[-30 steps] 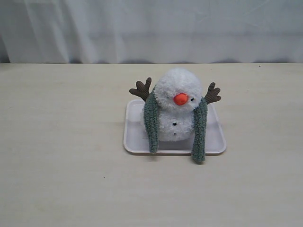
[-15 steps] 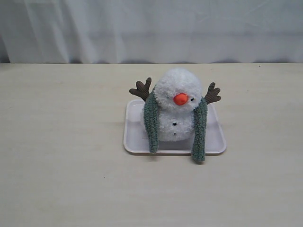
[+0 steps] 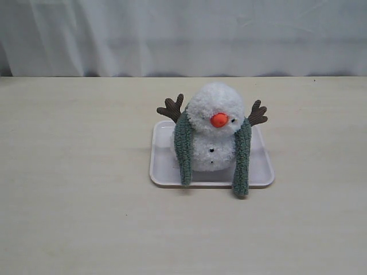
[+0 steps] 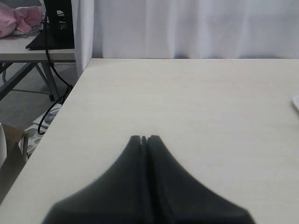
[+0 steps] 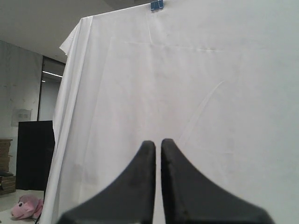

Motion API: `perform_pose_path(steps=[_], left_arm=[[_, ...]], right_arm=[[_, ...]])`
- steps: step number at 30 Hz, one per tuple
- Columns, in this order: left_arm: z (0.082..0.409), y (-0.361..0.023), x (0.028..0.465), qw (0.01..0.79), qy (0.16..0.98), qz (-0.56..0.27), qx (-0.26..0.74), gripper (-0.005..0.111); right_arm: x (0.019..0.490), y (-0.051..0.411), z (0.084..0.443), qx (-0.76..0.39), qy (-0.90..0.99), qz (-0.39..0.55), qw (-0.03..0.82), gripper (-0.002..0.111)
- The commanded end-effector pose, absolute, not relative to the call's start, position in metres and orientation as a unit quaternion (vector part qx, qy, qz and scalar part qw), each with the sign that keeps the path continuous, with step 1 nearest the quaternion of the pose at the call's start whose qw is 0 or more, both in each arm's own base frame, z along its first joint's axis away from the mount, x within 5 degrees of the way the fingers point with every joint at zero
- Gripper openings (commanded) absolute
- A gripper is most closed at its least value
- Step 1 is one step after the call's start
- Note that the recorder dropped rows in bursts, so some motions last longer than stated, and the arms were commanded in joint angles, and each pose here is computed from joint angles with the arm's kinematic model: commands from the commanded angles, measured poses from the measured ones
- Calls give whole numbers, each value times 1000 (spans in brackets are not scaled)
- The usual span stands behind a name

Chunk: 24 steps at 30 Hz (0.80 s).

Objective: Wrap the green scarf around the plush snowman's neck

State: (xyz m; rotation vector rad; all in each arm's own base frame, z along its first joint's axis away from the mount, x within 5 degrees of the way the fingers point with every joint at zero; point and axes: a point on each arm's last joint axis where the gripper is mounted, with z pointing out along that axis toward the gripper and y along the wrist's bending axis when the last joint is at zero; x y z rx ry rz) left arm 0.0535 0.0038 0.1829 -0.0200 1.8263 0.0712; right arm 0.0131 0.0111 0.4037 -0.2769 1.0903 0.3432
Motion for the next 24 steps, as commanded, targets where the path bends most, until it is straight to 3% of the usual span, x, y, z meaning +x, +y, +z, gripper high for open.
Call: perform_pose_path(steps=[1, 24], left_arm=[[183, 4, 54, 615, 788, 30, -7, 0], [183, 4, 54, 615, 788, 30, -7, 0]], right_arm=[[12, 11, 402, -132, 515, 165, 831, 4], [-1, 5, 385, -128, 499, 165, 841, 4]])
